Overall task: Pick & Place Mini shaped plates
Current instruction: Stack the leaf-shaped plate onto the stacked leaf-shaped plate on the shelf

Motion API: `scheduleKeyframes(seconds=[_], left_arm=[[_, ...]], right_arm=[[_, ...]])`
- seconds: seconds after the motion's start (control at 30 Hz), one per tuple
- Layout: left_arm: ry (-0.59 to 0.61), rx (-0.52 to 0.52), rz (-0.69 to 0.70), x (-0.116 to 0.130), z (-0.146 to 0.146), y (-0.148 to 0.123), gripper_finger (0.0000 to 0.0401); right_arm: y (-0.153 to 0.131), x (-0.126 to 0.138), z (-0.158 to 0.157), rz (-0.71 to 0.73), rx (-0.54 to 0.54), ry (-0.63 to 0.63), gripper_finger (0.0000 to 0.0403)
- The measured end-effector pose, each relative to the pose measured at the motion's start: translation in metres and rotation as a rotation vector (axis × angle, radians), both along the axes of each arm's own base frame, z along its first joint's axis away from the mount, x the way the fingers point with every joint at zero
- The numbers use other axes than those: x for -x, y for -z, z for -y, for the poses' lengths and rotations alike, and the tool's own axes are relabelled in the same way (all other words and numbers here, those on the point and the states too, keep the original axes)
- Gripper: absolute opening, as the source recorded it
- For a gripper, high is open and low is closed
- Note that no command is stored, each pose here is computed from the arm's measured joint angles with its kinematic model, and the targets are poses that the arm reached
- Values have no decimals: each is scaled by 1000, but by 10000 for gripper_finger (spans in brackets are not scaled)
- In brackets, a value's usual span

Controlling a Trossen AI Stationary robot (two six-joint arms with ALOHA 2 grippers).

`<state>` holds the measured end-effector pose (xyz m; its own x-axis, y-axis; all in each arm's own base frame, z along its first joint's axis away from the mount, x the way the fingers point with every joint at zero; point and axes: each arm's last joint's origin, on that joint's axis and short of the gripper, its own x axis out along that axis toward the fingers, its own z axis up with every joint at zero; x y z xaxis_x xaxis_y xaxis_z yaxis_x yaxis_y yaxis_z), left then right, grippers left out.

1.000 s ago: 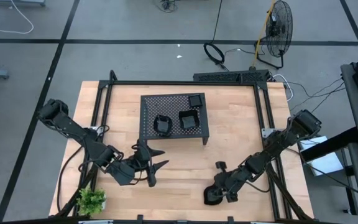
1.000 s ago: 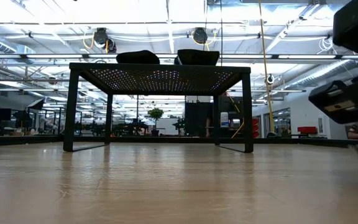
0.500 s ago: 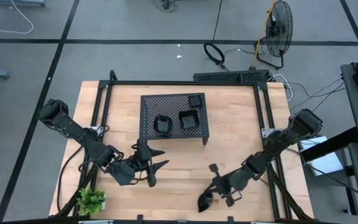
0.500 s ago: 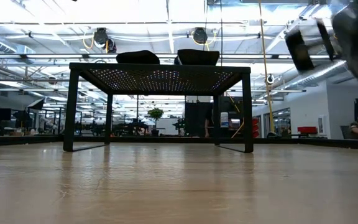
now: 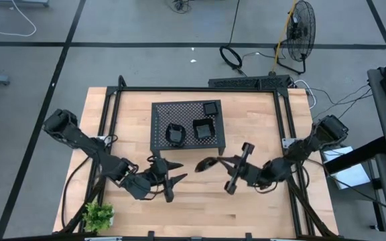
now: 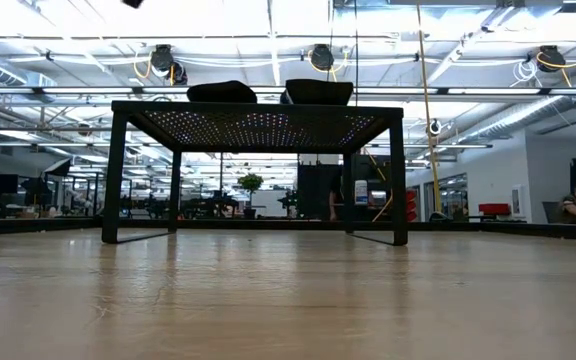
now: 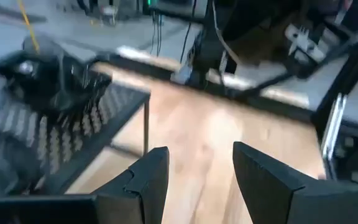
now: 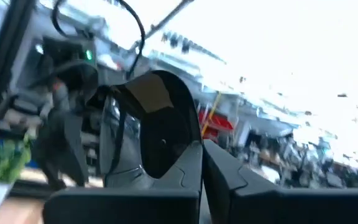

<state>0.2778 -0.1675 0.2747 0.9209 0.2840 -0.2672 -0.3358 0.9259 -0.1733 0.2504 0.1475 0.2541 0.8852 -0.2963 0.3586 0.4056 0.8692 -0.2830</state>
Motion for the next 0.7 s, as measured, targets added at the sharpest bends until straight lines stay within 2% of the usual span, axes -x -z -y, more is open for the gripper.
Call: scheduleKeyframes(seconds=[0.13, 0.33, 0.7], left_arm=[[-10, -55, 61, -20, -2, 5, 182], [-22, -164, 165, -40, -7, 3, 182], [-51, -235, 250, -45, -15, -9, 182]], right_arm=[[-3, -7, 11, 50, 29, -26, 0], [-3, -13, 24, 49, 31, 29, 0], [-3, -16, 31, 48, 43, 62, 0]])
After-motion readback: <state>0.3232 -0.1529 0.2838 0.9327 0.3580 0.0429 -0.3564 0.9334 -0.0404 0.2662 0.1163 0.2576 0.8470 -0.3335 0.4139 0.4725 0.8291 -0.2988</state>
